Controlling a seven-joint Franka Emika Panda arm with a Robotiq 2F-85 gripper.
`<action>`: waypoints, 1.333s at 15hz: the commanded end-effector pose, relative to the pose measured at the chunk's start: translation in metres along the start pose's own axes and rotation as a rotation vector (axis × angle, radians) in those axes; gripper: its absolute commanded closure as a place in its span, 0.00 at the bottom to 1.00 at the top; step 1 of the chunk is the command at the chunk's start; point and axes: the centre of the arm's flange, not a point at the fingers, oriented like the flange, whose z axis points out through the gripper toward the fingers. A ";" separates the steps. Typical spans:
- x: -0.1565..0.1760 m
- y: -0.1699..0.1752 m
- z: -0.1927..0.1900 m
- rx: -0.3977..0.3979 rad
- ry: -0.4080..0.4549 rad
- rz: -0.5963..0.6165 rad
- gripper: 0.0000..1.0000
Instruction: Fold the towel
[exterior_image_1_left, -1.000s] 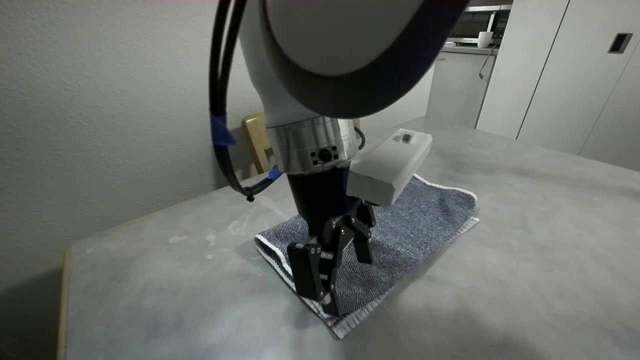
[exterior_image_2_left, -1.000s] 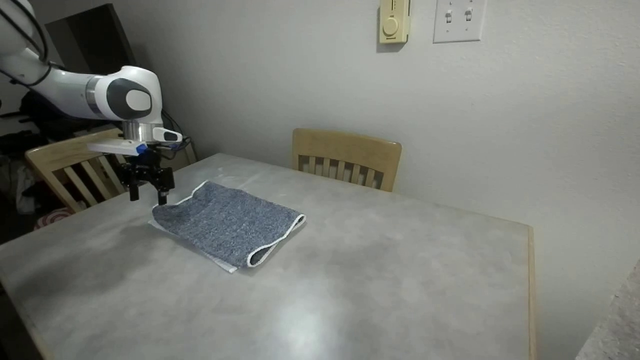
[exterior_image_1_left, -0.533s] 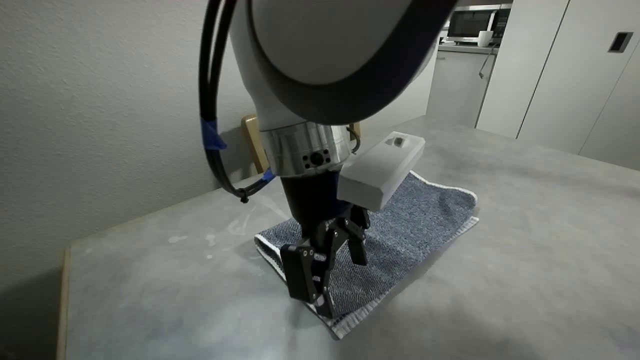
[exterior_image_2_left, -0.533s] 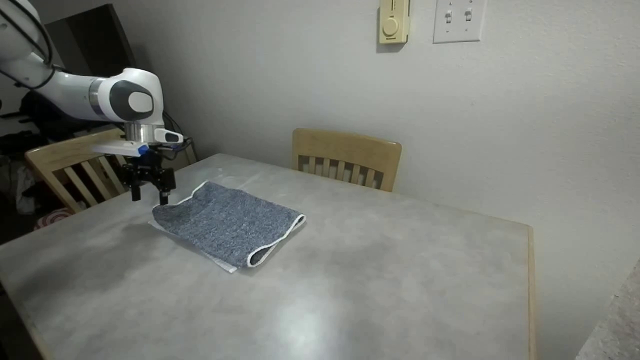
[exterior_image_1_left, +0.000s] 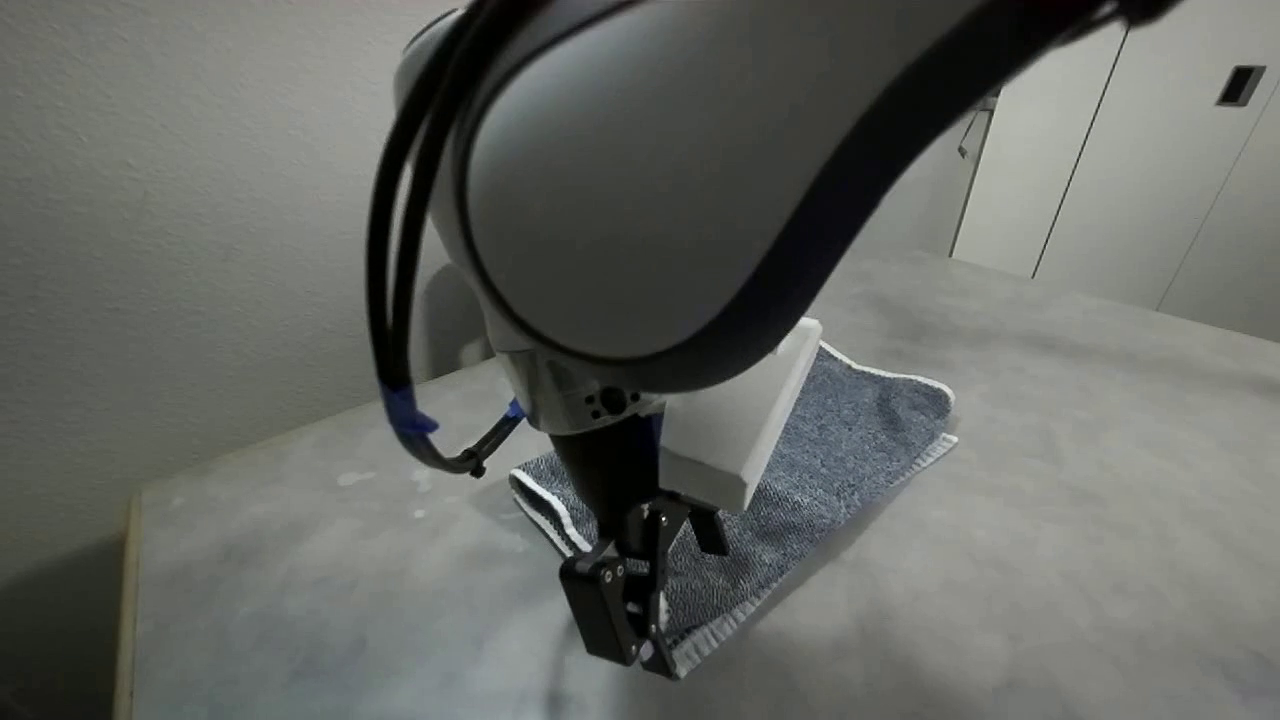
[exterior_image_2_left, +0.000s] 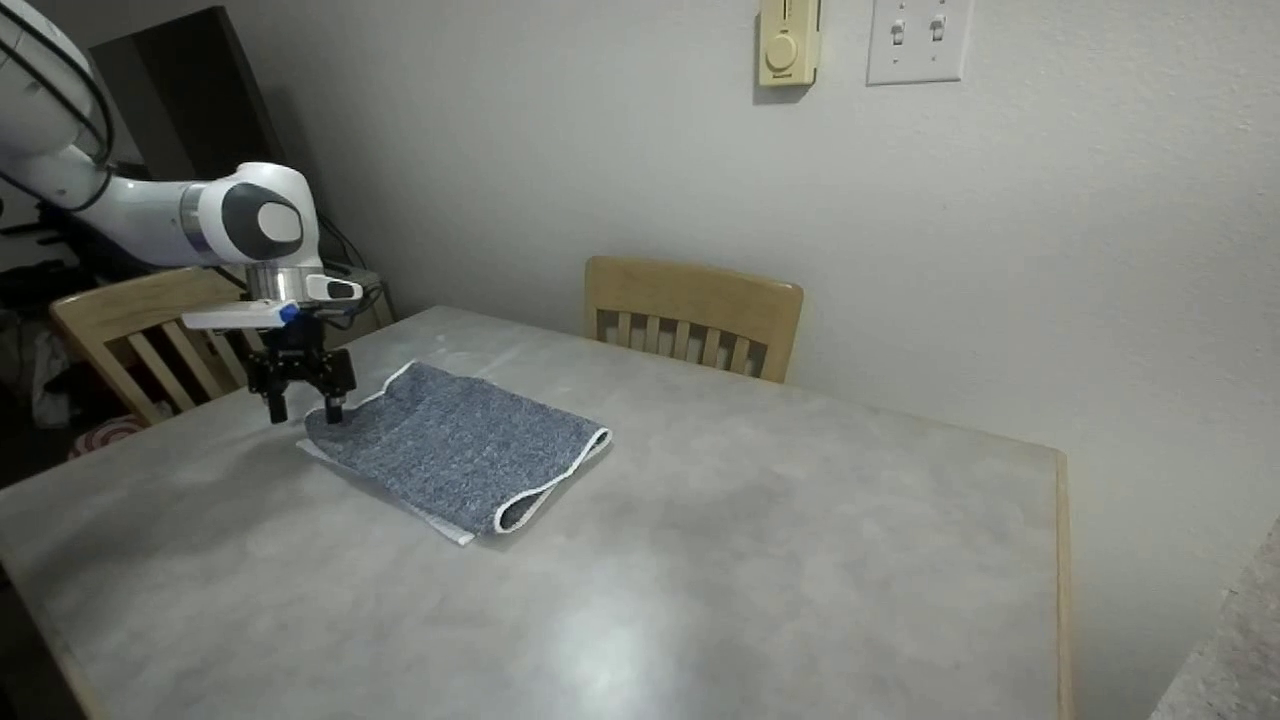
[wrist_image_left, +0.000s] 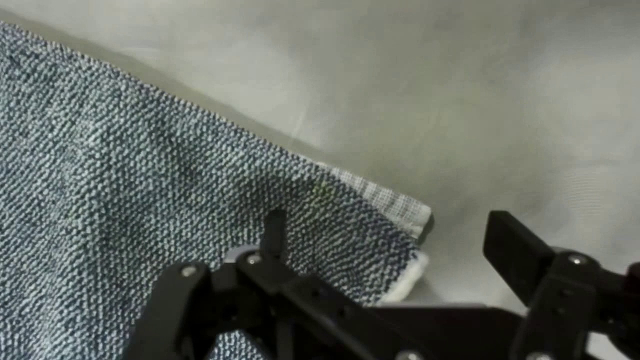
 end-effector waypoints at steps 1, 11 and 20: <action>0.018 -0.012 0.000 -0.090 0.026 -0.038 0.00; 0.030 -0.007 -0.017 -0.165 0.161 -0.045 0.00; 0.032 -0.007 -0.012 -0.154 0.165 -0.034 0.00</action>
